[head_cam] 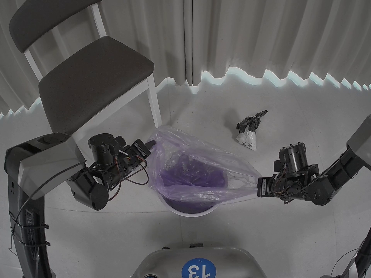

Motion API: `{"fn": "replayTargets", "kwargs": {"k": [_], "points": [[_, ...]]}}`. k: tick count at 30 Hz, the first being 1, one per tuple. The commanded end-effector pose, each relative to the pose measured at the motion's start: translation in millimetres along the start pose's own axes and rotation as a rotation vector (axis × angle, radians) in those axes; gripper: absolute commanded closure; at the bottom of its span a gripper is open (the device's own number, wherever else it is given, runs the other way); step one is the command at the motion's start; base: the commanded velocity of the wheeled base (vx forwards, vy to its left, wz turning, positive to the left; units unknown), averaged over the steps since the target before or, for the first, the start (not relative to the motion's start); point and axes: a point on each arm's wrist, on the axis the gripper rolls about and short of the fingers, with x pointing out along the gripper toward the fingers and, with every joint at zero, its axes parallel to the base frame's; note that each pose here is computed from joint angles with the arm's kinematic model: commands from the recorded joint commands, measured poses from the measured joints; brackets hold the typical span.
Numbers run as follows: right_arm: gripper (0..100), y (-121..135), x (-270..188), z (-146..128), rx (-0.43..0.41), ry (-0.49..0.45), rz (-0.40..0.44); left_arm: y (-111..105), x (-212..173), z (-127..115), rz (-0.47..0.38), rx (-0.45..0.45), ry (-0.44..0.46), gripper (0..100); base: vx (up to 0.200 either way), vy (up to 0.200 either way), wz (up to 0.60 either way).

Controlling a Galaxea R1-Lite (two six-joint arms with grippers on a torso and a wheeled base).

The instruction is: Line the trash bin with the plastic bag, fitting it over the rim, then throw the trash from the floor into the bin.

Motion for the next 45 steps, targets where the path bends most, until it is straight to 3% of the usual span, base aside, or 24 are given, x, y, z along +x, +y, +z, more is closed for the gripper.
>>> {"fn": "replayTargets", "kwargs": {"k": [1, 6, 10, 16, 21, 34, 45], "points": [[100, -5.0, -0.2, 1.2, 0.010, -0.002, -0.011, 16.5, -2.7, 1.9, 0.046, 0.049, 0.012, 100, 0.000, 0.000, 0.00], [100, -6.6, -1.0, 1.3, 0.012, -0.001, -0.013, 28.2, -11.4, 14.4, 0.105, 0.155, 0.094, 100, 0.000, 0.000, 0.00], [100, -6.5, -1.9, 1.4, 0.010, -0.002, -0.011, 19.4, -17.9, 30.8, 0.116, 0.167, 0.119, 100, 0.000, 0.000, 0.00], [100, -11.1, -11.6, 2.9, 0.006, -0.015, -0.018, 16.0, -30.2, 49.2, 0.169, 0.254, 0.174, 100, 0.000, 0.000, 0.00], [100, -11.4, -19.4, 7.3, -0.004, -0.038, -0.014, 11.0, -36.2, 54.4, 0.155, 0.254, 0.201, 100, 0.000, 0.000, 0.00], [100, -16.3, -36.6, -7.2, -0.018, -0.022, -0.018, 7.9, -0.5, 13.3, 0.108, 0.248, 0.278, 100, 0.000, 0.000, 0.00], [100, 5.2, -57.8, -27.1, -0.073, -0.023, 0.061, 0.6, 30.1, -16.9, 0.058, 0.209, 0.323, 100, 0.000, 0.000, 0.00]]}}
